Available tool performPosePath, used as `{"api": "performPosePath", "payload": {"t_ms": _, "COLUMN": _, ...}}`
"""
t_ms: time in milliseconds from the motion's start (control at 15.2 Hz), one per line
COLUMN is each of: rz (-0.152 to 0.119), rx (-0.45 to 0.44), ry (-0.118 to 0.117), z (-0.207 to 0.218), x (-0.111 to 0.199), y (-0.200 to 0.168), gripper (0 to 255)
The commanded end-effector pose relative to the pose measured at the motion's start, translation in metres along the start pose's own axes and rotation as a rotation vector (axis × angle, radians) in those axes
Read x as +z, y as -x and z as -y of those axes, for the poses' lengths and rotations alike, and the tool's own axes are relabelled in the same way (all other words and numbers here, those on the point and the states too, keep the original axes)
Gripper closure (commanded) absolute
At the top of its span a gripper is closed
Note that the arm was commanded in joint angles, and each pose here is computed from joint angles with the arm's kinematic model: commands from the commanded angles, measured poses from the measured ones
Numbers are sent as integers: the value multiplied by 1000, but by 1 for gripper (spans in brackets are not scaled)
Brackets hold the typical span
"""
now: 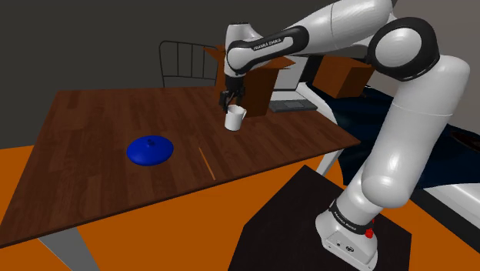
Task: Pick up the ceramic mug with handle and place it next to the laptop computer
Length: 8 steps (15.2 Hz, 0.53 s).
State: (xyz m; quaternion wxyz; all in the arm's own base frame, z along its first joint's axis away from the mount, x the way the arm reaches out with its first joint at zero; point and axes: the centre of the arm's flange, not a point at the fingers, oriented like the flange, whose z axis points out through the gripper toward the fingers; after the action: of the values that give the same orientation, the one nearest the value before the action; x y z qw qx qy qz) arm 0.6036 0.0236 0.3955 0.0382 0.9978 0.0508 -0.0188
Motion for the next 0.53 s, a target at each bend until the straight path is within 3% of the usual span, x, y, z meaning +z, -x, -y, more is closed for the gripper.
{"api": "performPosePath", "payload": {"t_ms": 0, "rz": 0, "rx": 0, "ry": 1, "z": 3, "x": 10, "y": -7, "gripper": 0}}
{"api": "performPosePath", "payload": {"t_ms": 462, "rz": 0, "rx": 0, "ry": 1, "z": 3, "x": 39, "y": -7, "gripper": 0}}
